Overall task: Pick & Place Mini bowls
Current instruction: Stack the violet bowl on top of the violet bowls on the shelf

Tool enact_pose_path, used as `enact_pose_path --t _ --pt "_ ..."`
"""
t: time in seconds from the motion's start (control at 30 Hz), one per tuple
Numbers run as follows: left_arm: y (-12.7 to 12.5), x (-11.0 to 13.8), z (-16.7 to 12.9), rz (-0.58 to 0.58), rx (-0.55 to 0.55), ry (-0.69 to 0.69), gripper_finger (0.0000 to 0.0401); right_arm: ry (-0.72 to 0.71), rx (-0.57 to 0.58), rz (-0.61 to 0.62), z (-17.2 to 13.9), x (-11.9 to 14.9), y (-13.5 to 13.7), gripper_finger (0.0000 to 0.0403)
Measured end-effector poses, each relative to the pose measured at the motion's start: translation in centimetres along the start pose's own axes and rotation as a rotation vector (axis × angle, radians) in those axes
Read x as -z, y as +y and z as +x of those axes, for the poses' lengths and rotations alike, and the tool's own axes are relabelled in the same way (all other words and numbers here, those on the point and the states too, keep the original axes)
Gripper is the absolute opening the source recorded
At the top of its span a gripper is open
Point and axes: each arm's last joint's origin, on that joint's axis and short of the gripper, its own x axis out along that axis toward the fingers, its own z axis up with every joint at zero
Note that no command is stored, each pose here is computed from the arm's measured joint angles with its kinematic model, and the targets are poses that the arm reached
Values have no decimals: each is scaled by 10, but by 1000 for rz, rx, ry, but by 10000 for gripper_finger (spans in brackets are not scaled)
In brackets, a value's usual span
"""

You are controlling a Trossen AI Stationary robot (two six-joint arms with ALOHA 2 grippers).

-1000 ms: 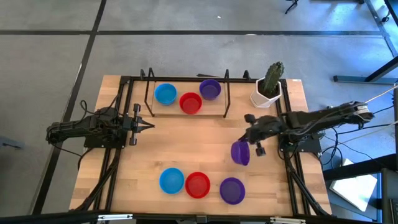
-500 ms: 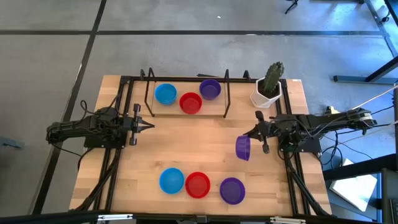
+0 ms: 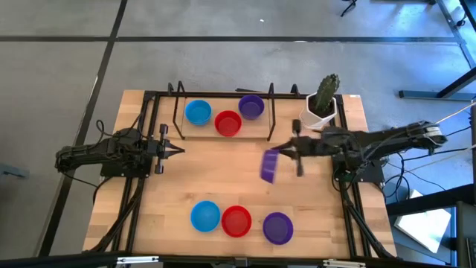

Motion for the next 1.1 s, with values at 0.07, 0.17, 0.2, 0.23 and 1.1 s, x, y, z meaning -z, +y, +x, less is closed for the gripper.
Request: enact_pose_path --t 0.07,0.17,0.2,0.23,1.1 --pt "0 0 0 2 0 0 3 97 74 -57 20 -19 -3 5" --pt "0 0 0 6 0 0 3 246 204 -141 50 -48 -13 5" --pt "0 0 0 6 0 0 3 286 251 -159 59 -57 -17 5" --pt "0 0 0 6 0 0 3 314 287 -170 67 -67 -22 5" --pt "0 0 0 22 1 0 3 1106 448 -72 165 -23 -227 5"
